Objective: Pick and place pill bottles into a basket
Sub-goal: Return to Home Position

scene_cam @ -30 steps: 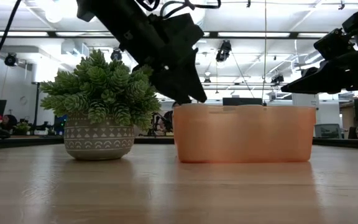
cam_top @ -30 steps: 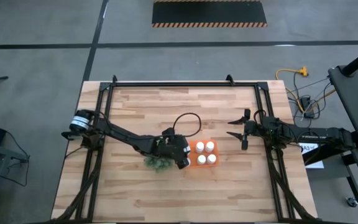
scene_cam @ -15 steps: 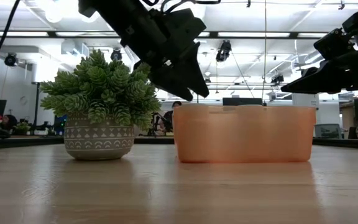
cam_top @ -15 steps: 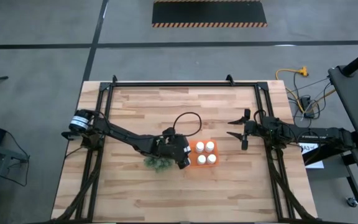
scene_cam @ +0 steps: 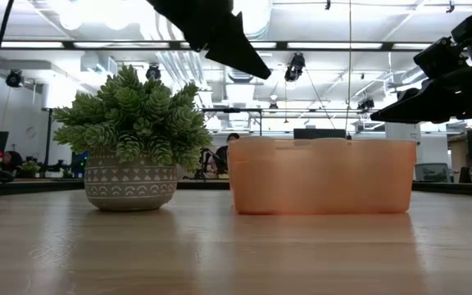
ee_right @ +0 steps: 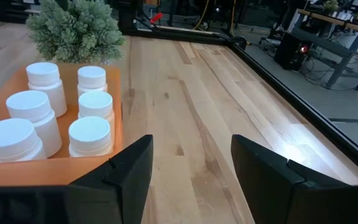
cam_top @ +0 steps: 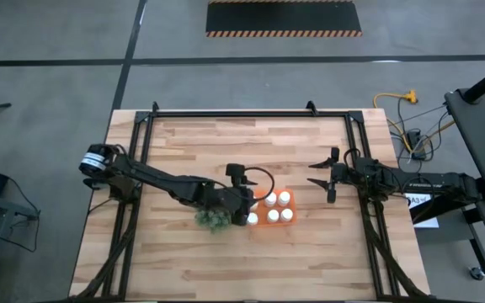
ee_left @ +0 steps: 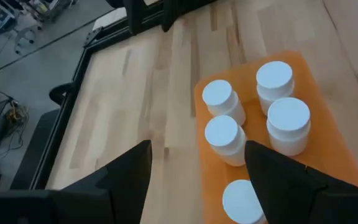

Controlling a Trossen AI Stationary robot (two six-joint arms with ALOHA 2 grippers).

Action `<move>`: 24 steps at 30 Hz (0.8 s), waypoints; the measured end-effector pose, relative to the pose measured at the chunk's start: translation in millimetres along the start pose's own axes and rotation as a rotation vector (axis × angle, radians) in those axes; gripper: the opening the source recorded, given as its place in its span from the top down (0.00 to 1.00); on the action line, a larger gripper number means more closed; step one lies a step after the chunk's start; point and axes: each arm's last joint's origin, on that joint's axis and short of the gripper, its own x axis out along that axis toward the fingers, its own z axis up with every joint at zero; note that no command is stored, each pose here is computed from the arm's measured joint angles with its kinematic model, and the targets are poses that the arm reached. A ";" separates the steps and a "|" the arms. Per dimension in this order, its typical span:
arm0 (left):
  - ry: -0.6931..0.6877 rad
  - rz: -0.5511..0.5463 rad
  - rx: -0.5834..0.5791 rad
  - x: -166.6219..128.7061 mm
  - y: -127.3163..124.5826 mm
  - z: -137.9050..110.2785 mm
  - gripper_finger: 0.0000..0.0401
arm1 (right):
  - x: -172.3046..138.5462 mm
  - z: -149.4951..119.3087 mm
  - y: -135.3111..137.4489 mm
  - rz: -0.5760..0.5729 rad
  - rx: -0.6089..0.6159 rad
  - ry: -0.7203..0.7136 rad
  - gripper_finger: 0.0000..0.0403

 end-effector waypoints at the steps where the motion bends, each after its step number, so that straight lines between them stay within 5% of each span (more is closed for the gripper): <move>1: -0.002 0.000 -0.001 -1.3 0.8 0.2 0.41 | 0.0 0.0 0.1 0.000 0.000 0.000 0.48; 10: -0.039 -0.037 -0.127 -3.0 -5.1 1.1 0.41 | 0.0 -0.1 0.0 0.000 0.002 0.001 0.48; 18: -0.533 -0.634 -0.131 -14.4 12.5 -7.2 0.41 | 0.1 -0.1 0.0 -0.001 0.000 0.001 0.48; 24: -0.470 -0.538 -0.327 -30.7 51.2 -53.5 0.41 | 0.0 0.0 0.0 0.000 0.002 0.000 0.48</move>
